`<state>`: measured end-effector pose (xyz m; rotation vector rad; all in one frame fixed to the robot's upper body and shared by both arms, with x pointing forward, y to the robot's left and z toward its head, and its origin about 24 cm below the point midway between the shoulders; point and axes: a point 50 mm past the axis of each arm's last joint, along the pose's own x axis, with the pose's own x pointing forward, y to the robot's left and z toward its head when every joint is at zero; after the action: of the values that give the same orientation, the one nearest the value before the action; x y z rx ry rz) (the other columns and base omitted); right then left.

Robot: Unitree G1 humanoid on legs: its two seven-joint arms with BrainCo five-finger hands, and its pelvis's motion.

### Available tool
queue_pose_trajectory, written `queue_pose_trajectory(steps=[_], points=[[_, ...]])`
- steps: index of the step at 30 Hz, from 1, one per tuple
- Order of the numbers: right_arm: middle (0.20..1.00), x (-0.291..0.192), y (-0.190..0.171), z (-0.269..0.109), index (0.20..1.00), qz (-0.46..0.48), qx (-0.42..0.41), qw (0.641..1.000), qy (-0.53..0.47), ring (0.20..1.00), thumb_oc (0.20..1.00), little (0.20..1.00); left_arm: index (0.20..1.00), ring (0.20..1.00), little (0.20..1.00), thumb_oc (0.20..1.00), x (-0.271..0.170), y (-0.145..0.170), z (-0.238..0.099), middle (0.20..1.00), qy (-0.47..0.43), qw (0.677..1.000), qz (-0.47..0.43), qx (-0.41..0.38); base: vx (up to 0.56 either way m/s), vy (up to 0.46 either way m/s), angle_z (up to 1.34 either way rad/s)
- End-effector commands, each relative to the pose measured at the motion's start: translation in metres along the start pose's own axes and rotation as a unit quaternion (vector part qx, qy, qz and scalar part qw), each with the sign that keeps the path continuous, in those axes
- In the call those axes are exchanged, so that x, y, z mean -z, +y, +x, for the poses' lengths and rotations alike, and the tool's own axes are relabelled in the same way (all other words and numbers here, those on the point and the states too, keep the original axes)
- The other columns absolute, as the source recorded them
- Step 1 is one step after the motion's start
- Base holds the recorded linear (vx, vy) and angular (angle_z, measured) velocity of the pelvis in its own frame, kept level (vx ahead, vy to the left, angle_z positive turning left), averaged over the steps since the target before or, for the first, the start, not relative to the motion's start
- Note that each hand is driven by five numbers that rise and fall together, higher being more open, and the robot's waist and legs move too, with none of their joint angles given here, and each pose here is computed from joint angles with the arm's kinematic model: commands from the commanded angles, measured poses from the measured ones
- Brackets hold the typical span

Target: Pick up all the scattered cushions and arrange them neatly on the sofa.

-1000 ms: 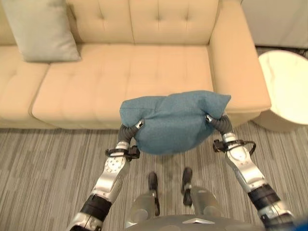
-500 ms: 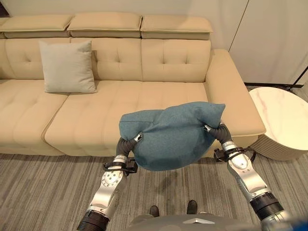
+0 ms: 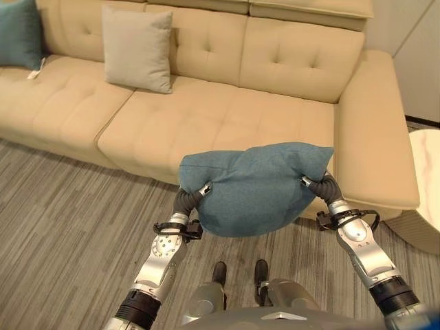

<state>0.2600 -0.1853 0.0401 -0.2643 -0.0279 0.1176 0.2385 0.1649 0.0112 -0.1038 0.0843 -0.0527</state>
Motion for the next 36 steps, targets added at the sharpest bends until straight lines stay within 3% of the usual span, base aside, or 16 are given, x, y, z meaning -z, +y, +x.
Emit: queue_pose_trajectory(steps=[1,10,24,36], points=[[0.200,-0.042,-0.014,0.004,0.200,0.025,0.028,0.992,-0.119,0.200,0.200,0.200,0.200,0.200,0.200,0.200,-0.039,-0.004,0.007,0.200,-0.100,0.994,-0.004,0.037,0.15,-0.073,0.31],[0.200,-0.039,-0.018,0.001,0.200,0.030,0.049,0.992,-0.109,0.200,0.200,0.200,0.200,0.200,0.200,0.200,-0.037,0.002,0.005,0.200,-0.093,0.995,0.006,0.020,0.20,0.046,0.03],[0.200,-0.053,0.009,0.016,0.200,0.019,-0.013,0.990,-0.136,0.200,0.200,0.200,0.200,0.200,0.200,0.200,-0.042,0.009,-0.001,0.200,-0.103,0.994,0.029,0.027,0.15,0.166,-0.29],[0.200,-0.057,0.000,0.013,0.200,0.006,-0.006,0.989,-0.148,0.200,0.200,0.200,0.200,0.200,0.200,0.200,-0.040,-0.002,0.004,0.200,-0.103,0.994,0.010,0.046,0.19,-0.033,0.08]])
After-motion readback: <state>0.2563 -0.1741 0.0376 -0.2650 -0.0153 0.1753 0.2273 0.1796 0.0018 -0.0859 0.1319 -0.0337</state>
